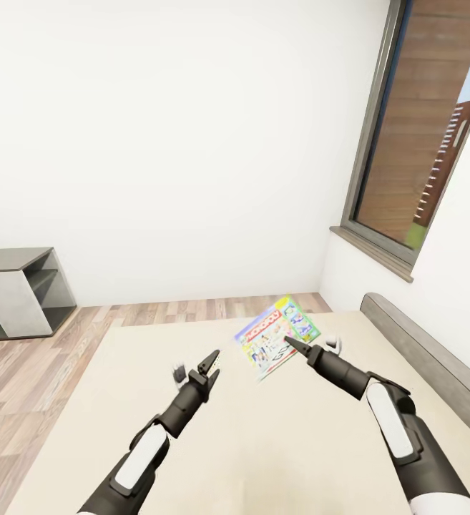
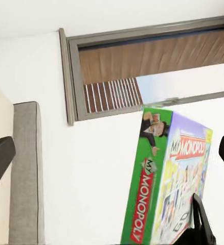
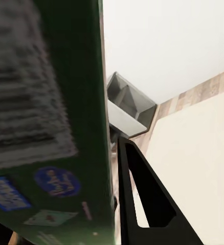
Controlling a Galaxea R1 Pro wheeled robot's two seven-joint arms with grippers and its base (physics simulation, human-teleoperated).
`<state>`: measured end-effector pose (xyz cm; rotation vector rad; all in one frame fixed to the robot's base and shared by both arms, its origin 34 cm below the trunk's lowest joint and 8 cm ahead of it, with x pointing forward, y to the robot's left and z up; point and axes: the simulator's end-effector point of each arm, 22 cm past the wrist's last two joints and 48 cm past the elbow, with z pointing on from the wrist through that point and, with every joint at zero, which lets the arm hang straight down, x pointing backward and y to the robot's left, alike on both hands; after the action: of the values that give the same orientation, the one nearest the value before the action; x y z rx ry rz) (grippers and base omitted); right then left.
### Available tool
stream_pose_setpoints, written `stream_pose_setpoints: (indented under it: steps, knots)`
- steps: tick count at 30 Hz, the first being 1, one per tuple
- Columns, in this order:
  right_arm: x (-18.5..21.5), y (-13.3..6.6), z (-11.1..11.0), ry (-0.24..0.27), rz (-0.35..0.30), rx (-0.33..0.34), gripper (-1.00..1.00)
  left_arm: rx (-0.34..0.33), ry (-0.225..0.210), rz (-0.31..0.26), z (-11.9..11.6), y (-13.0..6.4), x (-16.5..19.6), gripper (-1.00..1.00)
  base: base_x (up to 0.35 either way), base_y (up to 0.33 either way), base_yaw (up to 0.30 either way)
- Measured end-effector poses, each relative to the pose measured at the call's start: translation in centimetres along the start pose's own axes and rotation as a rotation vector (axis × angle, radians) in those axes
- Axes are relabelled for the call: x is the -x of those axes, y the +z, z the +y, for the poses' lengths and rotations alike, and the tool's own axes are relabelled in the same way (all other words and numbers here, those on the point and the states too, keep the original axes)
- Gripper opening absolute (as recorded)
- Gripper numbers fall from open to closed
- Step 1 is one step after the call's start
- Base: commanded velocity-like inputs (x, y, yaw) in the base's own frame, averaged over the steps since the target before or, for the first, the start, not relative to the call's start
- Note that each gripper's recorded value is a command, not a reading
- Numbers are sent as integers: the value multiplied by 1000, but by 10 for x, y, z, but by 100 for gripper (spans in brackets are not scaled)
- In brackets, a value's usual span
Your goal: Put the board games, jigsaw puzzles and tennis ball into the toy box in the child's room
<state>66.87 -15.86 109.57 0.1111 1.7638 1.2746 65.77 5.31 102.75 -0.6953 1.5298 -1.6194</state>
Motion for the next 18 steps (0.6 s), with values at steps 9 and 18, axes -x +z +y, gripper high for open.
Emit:
stream_pose_setpoints:
  steps: [9, 18]
  knots:
    - [27, -5, 0, -26, -37, -10, -100, 78, 88, -52, 27, -50, 63, 100, 0, 0, 0]
    - [27, -4, -7, -68, -19, -42, -100, 139, 163, -90, 42, -92, 111, 100, 0, 0, 0]
